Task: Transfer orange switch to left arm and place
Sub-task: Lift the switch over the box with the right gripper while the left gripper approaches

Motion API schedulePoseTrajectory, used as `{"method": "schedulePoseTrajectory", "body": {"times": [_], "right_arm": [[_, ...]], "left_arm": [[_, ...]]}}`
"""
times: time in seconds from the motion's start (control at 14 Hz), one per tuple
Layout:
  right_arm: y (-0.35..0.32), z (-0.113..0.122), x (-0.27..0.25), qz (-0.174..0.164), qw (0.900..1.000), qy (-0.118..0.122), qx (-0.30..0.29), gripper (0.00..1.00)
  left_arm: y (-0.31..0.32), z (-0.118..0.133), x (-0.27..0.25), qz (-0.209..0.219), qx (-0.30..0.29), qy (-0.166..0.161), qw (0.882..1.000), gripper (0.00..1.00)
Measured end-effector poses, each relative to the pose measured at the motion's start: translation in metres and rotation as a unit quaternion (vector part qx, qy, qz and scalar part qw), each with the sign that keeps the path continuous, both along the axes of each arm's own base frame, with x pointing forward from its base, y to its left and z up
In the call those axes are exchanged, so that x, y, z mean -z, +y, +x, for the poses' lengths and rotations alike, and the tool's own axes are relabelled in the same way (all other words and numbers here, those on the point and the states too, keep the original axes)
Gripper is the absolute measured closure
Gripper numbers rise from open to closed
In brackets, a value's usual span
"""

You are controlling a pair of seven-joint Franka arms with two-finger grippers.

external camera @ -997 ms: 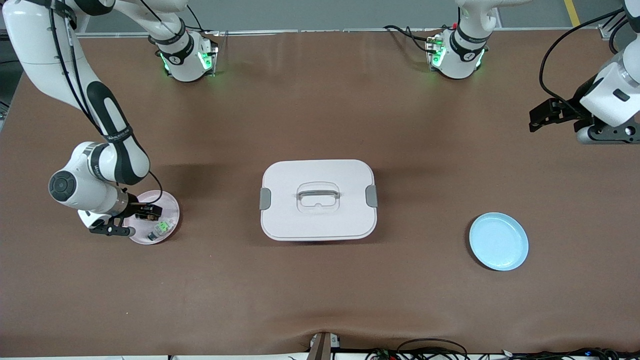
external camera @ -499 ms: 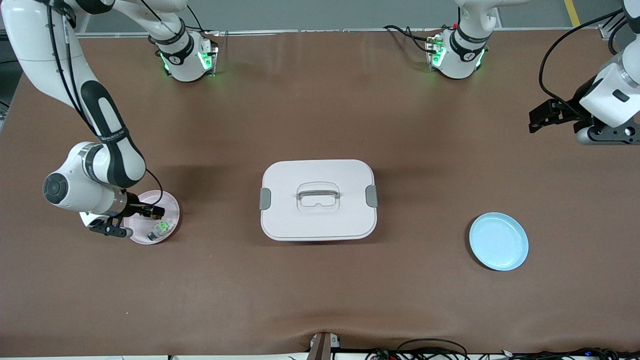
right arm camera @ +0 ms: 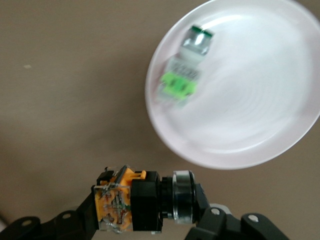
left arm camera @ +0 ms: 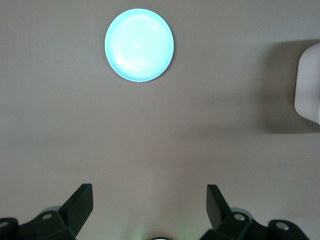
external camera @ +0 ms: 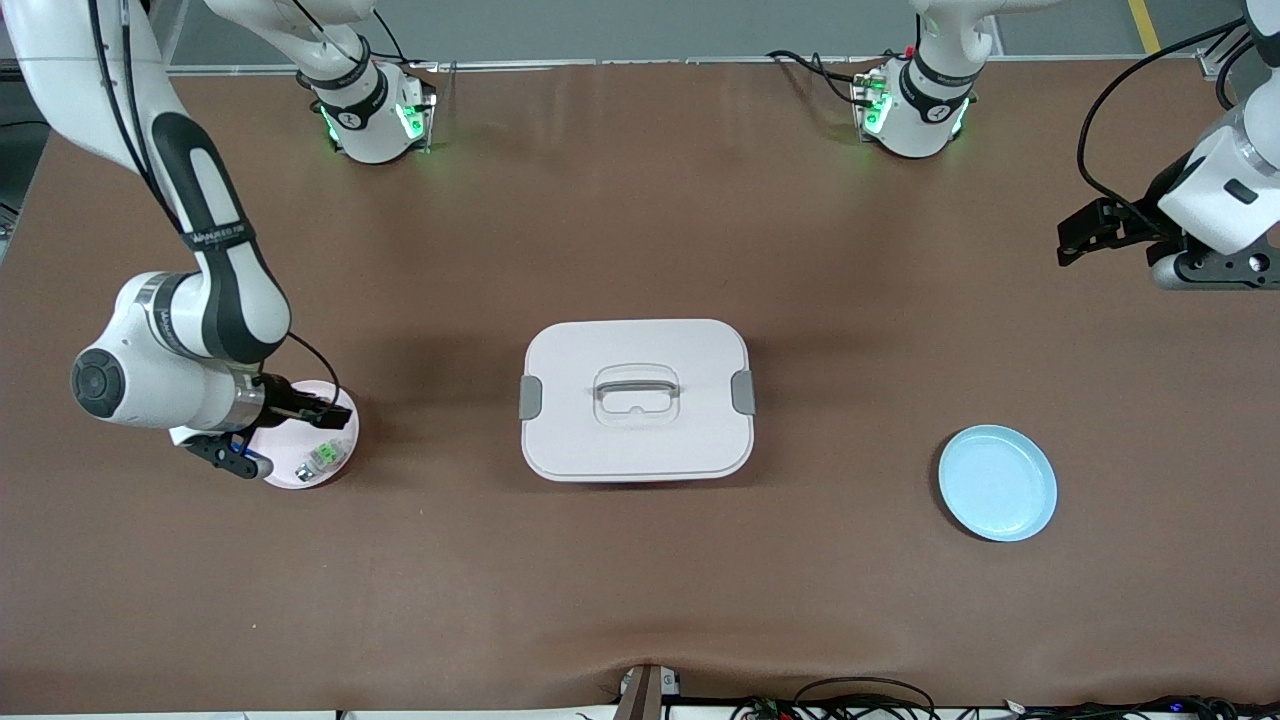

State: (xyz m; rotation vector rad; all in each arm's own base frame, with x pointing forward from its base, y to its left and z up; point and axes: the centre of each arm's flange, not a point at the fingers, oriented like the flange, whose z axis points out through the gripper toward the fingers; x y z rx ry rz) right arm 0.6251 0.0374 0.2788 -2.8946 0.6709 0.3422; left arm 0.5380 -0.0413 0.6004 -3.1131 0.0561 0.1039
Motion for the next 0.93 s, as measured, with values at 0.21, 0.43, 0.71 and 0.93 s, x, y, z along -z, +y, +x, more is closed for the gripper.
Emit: {"method": "schedulePoseTrajectory", "body": {"times": [0.21, 0.43, 0.71, 0.93], "right_arm": [[0.079, -0.008, -0.027, 0.005, 0.998, 0.011, 0.059, 0.27], [0.145, -0.015, -0.049, 0.010, 0.993, 0.020, 0.113, 0.27], [0.198, -0.021, -0.076, 0.050, 0.978, 0.050, 0.194, 0.27], [0.237, -0.022, -0.104, 0.060, 0.965, 0.058, 0.250, 0.27]], "left_arm": [[-0.003, 0.002, -0.004, -0.013, 0.000, -0.012, 1.000, 0.00], [-0.016, 0.007, -0.023, -0.058, 0.001, -0.040, 0.998, 0.00], [-0.034, 0.012, -0.030, -0.104, 0.007, -0.044, 0.994, 0.00], [-0.053, 0.018, -0.023, -0.155, 0.012, -0.031, 0.987, 0.00]]}}
